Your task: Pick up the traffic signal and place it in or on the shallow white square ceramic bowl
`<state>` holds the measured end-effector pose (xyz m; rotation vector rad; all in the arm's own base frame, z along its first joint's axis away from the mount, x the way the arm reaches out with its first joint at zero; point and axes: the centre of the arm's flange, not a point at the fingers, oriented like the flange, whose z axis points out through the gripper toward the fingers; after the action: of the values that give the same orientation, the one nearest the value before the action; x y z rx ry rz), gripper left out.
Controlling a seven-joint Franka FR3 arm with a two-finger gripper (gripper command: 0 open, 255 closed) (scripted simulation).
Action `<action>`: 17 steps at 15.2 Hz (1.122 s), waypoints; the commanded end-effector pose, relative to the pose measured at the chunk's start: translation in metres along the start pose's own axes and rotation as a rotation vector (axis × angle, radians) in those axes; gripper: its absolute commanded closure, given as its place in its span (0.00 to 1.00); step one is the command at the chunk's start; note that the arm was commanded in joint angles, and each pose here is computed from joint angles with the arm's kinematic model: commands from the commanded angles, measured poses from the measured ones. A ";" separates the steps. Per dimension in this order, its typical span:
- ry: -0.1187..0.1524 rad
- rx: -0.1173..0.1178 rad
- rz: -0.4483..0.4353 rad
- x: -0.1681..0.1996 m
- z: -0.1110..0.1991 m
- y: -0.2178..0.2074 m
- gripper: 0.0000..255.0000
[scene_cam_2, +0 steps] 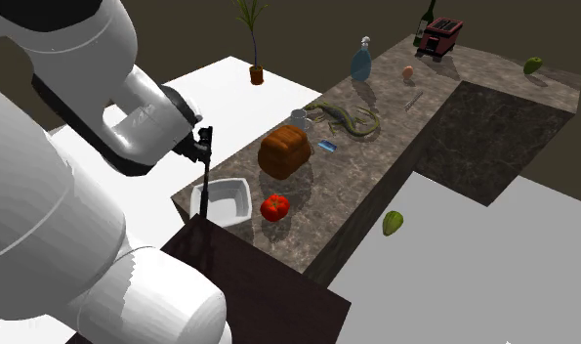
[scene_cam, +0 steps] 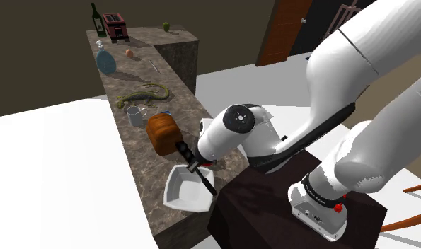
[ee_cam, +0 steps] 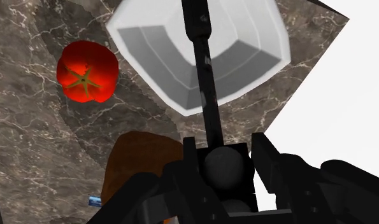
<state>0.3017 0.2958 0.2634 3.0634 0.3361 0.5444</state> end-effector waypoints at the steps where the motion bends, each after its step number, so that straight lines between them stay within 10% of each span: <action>1: 0.001 0.001 -0.002 -0.005 0.010 0.000 1.00; 13: 0.001 0.001 -0.002 -0.014 0.034 -0.001 1.00; 14: 0.001 0.001 -0.002 -0.014 0.034 -0.001 0.00; 17: 0.001 0.001 -0.002 -0.014 0.034 -0.001 0.00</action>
<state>0.3006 0.2946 0.2269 3.0631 0.3395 0.5465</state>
